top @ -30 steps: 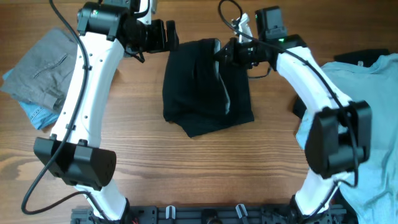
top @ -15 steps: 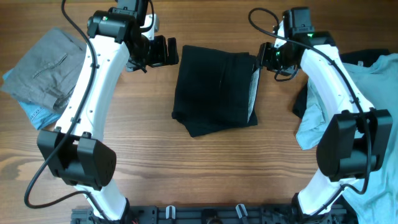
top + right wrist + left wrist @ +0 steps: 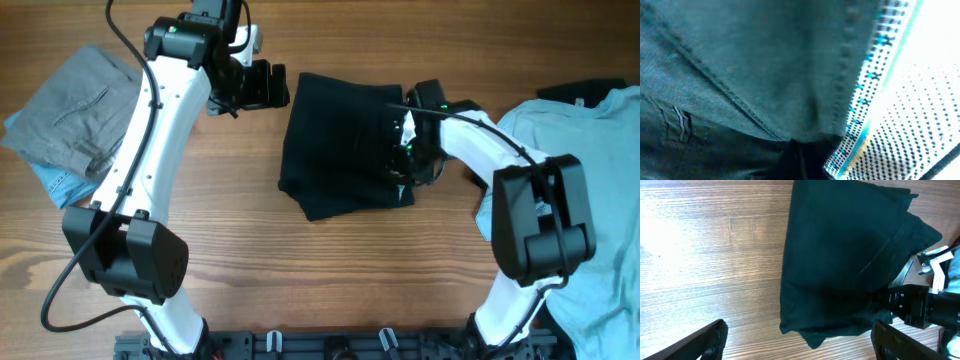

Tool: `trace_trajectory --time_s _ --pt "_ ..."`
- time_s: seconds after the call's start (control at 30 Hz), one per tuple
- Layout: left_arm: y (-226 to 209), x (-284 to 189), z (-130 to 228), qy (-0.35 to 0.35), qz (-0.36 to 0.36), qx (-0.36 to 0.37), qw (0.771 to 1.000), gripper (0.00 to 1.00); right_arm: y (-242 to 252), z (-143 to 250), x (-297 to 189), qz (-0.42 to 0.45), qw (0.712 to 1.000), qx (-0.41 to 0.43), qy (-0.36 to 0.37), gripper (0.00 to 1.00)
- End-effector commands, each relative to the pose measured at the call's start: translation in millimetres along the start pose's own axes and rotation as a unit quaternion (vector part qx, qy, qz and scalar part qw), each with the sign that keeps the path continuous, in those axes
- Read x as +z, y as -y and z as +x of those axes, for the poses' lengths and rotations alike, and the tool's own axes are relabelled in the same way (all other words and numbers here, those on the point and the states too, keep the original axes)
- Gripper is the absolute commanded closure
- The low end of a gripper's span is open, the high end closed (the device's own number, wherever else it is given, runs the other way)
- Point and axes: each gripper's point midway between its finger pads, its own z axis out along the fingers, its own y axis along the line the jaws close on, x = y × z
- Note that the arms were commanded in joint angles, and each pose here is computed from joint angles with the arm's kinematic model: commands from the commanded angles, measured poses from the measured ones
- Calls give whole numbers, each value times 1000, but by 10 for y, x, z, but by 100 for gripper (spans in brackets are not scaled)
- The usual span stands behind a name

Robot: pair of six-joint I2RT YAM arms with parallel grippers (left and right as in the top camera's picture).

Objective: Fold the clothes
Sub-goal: 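Grasp the folded black shorts' edges with both grippers and lift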

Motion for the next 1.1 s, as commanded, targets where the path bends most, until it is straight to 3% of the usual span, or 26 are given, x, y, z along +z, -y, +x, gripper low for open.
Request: trace_trajectory --time_s 0.0,0.03,0.07,0.1,0.13,0.27,0.33,0.5,0.6,0.63,0.7,0.73,0.87,0.9,0.97,1.07 --pt "34 91 49 -18 10 9 1000 36 307 185 188 47 998 18 -35 94" --pt "75 105 65 -23 23 8 999 62 149 140 76 17 999 -12 -25 92" --pt "136 108 94 -32 42 7 999 78 46 95 -25 1 1000 -29 -11 92" --pt "214 119 149 -46 65 4 997 91 -111 9 -212 -20 998 -51 19 91" --pt "268 139 206 -59 78 3 995 96 -182 -40 -317 -28 997 -60 37 91" --pt "372 499 676 -133 74 14 988 96 -615 -426 -949 -79 973 -117 184 91" --pt "389 858 1026 -171 66 19 983 96 -724 -638 -1082 -93 961 -113 236 82" --pt "262 1519 1381 -162 61 -15 985 96 -297 -905 -607 -5 971 -62 232 82" --pt "-146 1784 1501 -135 -10 -63 989 95 -6 -977 -259 49 975 -41 212 83" --pt "-321 1812 1548 -131 -43 -96 986 91 57 -953 -180 55 978 -35 199 82" --pt "-494 1808 1597 -135 -60 -156 977 68 168 -883 -125 64 982 -10 179 83" --pt "-541 1796 1580 -134 -62 -181 972 65 159 -859 -136 60 983 -16 173 83" --pt "-551 1830 1136 -67 0 -208 976 66 -135 -688 -427 11 981 -105 164 86" --pt "-530 1828 847 -19 33 -222 974 67 -212 -653 -562 -1 979 -110 174 87" --pt "-487 1701 158 100 102 -268 953 80 -450 -621 -897 -41 968 -130 208 89" --pt "-341 1283 -604 236 190 -233 924 77 -632 -686 -1198 -65 951 -152 260 84"
